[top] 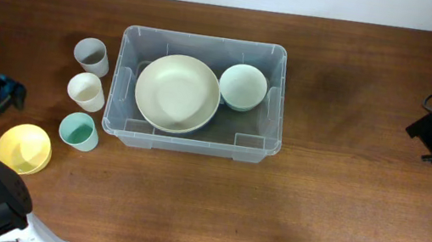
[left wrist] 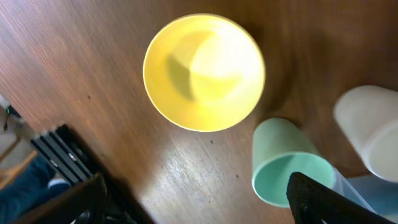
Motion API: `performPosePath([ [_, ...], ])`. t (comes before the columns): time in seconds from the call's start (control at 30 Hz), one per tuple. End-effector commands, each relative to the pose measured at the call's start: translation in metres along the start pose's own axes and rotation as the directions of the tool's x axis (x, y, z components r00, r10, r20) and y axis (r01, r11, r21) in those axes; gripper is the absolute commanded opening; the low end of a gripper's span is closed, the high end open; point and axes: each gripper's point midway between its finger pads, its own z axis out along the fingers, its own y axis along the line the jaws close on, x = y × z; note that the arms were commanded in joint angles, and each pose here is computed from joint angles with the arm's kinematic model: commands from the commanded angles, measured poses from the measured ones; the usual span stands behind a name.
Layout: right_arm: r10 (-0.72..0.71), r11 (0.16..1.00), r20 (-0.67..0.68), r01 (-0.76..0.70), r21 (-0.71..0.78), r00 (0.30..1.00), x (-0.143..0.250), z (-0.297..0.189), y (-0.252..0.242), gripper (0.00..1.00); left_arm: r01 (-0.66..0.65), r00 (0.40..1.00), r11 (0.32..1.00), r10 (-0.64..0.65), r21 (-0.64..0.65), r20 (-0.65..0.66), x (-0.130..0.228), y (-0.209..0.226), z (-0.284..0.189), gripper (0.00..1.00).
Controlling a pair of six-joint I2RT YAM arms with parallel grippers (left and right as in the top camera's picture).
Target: Pack container
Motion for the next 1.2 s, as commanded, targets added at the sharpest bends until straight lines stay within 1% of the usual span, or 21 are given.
performPosePath([
  [0.0, 0.005, 1.0, -0.005, -0.005, 0.005, 1.0, 0.001, 0.003, -0.001, 0.99, 0.072, 0.997, 0.997, -0.073, -0.016, -0.005, -0.003, 0.013, 0.01, 0.94],
  [0.1, 0.005, 1.0, -0.006, -0.005, 0.005, 1.0, 0.001, 0.003, -0.001, 0.99, 0.109, 0.994, 0.992, -0.109, -0.07, 0.01, -0.011, 0.033, 0.025, 0.94],
  [0.27, 0.005, 1.0, -0.006, -0.005, 0.005, 1.0, 0.001, 0.003, -0.001, 0.99, 0.14, 0.988, 0.984, -0.147, -0.115, -0.055, -0.002, 0.052, 0.048, 0.93],
  [0.4, 0.005, 1.0, -0.006, -0.005, 0.005, 1.0, 0.001, 0.003, -0.001, 0.99, 0.147, 0.986, 0.982, -0.155, -0.121, -0.065, 0.001, 0.053, 0.078, 0.93],
  [0.6, 0.005, 1.0, -0.005, -0.005, 0.005, 1.0, 0.001, 0.003, -0.001, 0.99, 0.151, 0.985, 0.985, -0.157, -0.088, -0.065, 0.004, 0.047, 0.111, 0.93],
  [1.17, 0.005, 1.0, -0.006, -0.005, 0.005, 1.0, 0.001, 0.003, -0.001, 0.99, 0.165, 0.986, 0.986, -0.165, -0.027, 0.015, -0.012, 0.037, 0.134, 0.93],
])
